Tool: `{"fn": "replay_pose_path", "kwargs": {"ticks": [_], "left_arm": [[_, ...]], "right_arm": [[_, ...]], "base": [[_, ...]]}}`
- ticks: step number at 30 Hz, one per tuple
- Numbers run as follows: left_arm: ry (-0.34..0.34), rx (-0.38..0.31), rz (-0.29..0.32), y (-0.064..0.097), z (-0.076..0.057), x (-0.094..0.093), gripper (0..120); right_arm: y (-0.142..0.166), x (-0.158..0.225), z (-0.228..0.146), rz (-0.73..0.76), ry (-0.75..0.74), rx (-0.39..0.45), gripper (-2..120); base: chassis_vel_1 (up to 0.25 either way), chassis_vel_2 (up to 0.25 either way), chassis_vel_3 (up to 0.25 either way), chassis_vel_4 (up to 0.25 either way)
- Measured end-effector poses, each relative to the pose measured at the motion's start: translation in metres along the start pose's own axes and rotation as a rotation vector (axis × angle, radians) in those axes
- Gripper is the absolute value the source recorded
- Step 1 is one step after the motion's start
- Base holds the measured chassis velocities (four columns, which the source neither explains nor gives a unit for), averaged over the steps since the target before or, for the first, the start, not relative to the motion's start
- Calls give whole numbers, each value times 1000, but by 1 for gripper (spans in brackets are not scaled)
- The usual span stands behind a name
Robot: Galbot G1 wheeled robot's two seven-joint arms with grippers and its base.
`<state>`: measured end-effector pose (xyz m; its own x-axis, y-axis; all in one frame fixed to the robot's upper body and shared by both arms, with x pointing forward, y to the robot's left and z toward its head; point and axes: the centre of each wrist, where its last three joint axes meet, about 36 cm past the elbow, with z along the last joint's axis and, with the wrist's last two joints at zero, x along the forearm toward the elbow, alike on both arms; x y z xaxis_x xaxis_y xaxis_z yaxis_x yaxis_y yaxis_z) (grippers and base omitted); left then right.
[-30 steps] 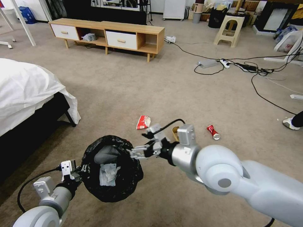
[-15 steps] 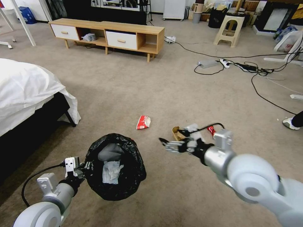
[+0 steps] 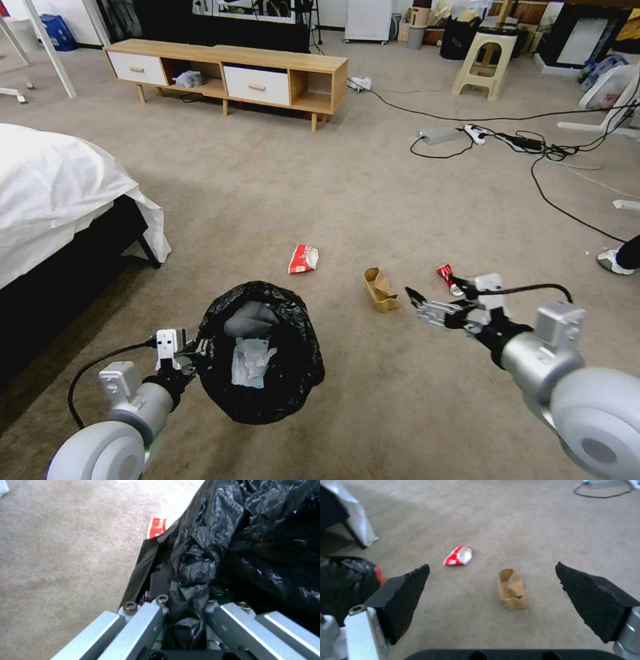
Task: Pick up the trash bin, then pick up the garbage from the floor and place it into the trash bin.
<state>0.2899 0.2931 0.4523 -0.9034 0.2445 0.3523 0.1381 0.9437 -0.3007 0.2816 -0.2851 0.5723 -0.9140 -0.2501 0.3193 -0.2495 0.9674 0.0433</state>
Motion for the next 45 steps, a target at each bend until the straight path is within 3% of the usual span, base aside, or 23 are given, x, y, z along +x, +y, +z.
{"fn": "replay_pose_path", "kwargs": {"ticks": [7, 14, 45], "left_arm": [[7, 7, 26, -5, 5, -3, 1], [3, -50, 15, 0, 4, 1, 1], [-37, -35, 0, -3, 7, 7, 1]], "right_arm": [[-5, 13, 9, 52, -4, -24, 97], [-6, 12, 8, 50, -13, -26, 97], [-4, 10, 2, -13, -44, -10, 100]], "base": [[0, 0, 0, 0], [0, 0, 0, 0], [-16, -18, -16, -16]]}}
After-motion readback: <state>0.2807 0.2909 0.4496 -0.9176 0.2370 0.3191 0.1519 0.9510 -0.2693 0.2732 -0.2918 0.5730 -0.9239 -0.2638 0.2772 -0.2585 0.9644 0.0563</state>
